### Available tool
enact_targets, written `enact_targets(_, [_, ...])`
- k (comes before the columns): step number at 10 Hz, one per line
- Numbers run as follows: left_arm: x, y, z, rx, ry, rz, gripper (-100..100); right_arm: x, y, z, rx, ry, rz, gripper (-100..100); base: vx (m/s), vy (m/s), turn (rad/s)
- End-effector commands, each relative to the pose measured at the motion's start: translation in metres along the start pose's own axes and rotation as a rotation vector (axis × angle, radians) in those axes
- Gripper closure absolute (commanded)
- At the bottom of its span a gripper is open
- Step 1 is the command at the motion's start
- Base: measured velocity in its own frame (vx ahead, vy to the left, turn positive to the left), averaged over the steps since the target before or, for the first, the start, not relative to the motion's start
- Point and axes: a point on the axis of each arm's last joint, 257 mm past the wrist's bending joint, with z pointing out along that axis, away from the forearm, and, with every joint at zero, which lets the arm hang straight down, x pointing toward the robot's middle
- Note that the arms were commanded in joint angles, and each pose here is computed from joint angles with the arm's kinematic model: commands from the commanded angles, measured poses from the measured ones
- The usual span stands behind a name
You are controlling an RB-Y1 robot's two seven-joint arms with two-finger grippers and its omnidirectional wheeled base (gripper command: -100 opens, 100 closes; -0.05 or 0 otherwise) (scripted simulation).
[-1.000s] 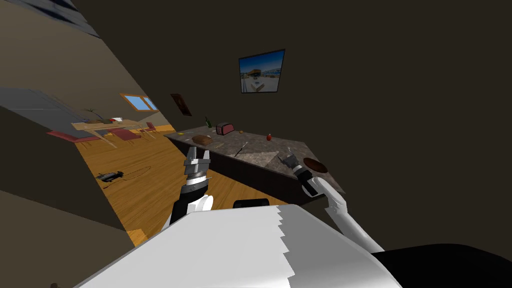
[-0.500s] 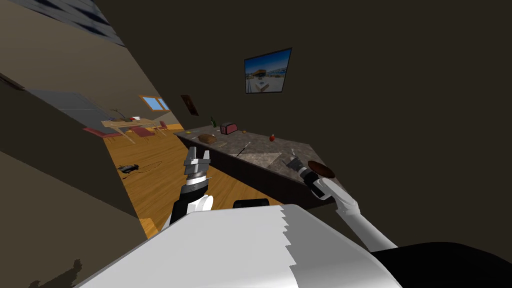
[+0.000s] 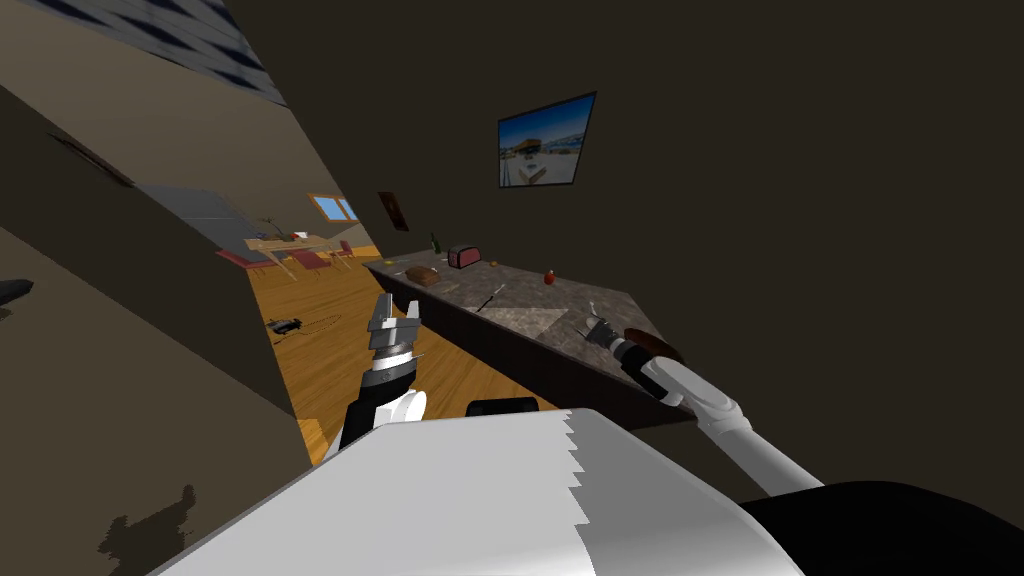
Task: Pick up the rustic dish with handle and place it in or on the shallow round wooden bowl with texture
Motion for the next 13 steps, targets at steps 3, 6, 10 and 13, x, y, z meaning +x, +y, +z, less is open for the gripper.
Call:
enact_targets(3, [0.0, 0.0, 0.0, 0.0, 0.0, 0.0, 0, 0.049, -0.005, -0.019, -0.067, 0.1, -0.148, -100, 0.007, -0.036, 0.079])
enact_targets(6, [0.0, 0.0, 0.0, 0.0, 0.0, 0.0, 0, 0.096, -0.008, -0.042, -0.152, 0.195, -0.283, -100, 0.018, -0.054, 0.107])
enact_targets(10, [0.0, 0.0, 0.0, 0.0, 0.0, 0.0, 0, 0.14, 0.006, -0.073, -0.256, 0.281, -0.358, -100, 0.006, -0.04, 0.059])
enact_targets(13, [0.0, 0.0, 0.0, 0.0, 0.0, 0.0, 0, 0.153, 0.021, -0.085, -0.294, 0.303, -0.356, -100, 0.003, -0.014, 0.012])
